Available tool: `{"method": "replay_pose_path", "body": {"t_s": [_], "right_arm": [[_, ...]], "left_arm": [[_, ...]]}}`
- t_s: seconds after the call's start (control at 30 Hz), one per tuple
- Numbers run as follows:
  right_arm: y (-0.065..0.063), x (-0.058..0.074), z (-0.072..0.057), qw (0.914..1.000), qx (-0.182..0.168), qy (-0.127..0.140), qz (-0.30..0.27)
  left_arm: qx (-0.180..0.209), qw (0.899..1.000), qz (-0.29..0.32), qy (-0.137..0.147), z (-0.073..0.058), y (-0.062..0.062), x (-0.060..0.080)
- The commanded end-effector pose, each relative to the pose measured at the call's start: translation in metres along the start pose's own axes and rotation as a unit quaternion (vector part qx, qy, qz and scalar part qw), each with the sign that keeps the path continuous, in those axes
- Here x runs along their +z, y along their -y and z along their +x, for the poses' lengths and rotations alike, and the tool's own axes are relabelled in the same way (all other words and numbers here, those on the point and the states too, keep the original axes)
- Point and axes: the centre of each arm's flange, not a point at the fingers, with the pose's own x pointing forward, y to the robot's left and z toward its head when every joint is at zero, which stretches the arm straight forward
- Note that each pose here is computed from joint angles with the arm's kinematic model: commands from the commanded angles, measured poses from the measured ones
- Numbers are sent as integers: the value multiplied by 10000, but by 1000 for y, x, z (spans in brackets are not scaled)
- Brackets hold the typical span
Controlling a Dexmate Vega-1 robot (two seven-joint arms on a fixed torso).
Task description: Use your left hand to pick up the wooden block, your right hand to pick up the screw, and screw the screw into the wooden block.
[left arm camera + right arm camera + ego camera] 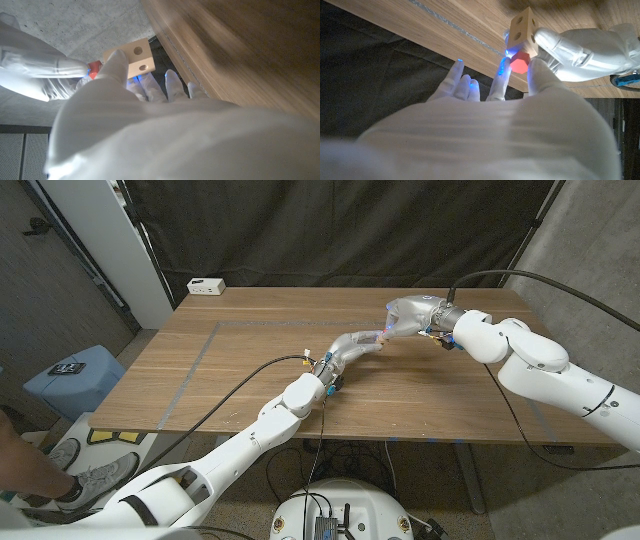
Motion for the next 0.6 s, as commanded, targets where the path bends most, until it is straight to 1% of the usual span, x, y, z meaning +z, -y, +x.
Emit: {"method": "replay_pose_path", "body": {"t_s": [0.03,0.43,0.6], "right_arm": [[-3,2,1,10000,-43,-28,10],[-3,4,3,10000,-61,-31,20],[-3,4,4,9999,-97,-71,-2]], "left_arm": [[4,10000,2,0,-1,0,0],[-3,10000,-10,1,0,1,0],[-5,10000,-3,5,1,1,0]]}}
